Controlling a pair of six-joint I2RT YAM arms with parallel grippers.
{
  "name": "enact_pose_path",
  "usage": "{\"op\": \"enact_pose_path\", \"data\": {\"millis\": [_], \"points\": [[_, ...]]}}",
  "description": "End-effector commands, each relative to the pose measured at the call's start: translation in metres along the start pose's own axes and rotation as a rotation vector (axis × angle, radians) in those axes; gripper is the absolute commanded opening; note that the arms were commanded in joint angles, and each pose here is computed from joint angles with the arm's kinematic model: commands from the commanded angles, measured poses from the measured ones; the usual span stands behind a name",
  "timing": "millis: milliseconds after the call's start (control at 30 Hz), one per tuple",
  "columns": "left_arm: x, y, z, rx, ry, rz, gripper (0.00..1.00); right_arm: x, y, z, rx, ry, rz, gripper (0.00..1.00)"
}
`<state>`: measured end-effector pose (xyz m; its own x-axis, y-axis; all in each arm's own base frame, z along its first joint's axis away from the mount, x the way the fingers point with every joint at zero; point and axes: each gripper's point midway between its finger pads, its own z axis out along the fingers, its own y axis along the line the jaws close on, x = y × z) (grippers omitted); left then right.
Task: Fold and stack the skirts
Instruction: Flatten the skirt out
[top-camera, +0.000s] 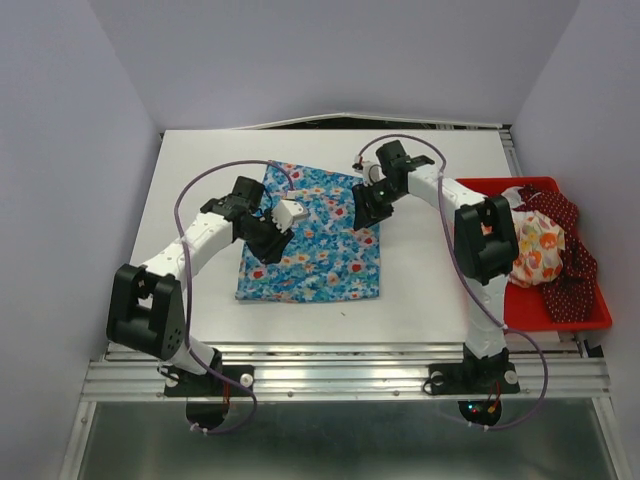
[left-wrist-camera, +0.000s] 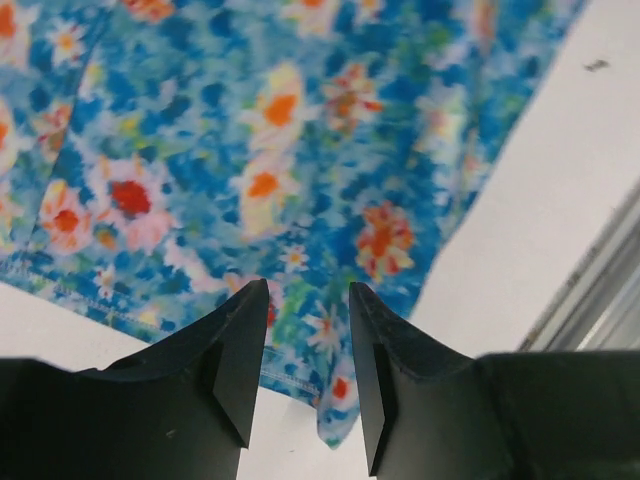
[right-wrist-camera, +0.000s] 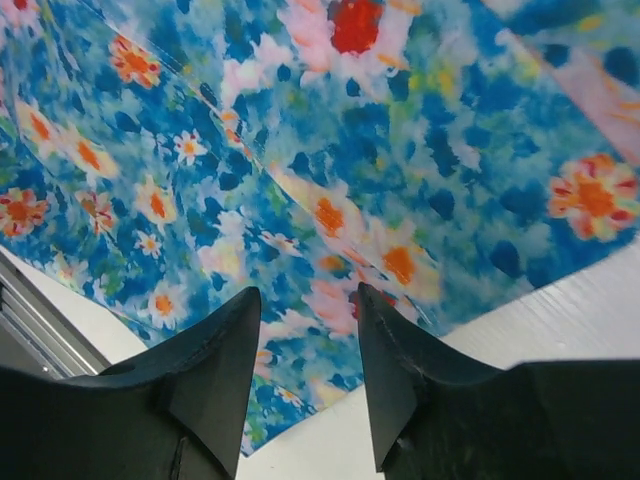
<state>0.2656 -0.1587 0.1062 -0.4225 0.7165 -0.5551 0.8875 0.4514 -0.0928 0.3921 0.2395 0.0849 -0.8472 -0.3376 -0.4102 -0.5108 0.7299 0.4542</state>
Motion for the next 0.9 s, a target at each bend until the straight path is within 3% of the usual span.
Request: {"op": "enact_pose_path", "data": {"millis": [0,200,400,633,867], "points": [[0.007,0.051,0.007,-0.239,-0.006,-0.188,0.52,-0.004,0.008,0.006,-0.008,-0.012,-0.045,0.48],[0.012,0.1,-0.004,-0.397,-0.065,-0.334,0.52,0.022,0.03,-0.023,0.017,-0.066,-0.072,0.47],[0.017,0.137,-0.003,-0.417,-0.085,-0.484,0.47,0.065,0.055,-0.046,-0.039,-0.002,-0.051,0.45],[0.022,0.164,0.009,-0.404,-0.1,-0.563,0.43,0.127,0.063,-0.021,-0.104,0.142,0.0,0.41],[0.015,0.177,0.023,-0.385,-0.128,-0.573,0.38,0.152,0.044,0.003,-0.076,0.204,0.022,0.41]]}}
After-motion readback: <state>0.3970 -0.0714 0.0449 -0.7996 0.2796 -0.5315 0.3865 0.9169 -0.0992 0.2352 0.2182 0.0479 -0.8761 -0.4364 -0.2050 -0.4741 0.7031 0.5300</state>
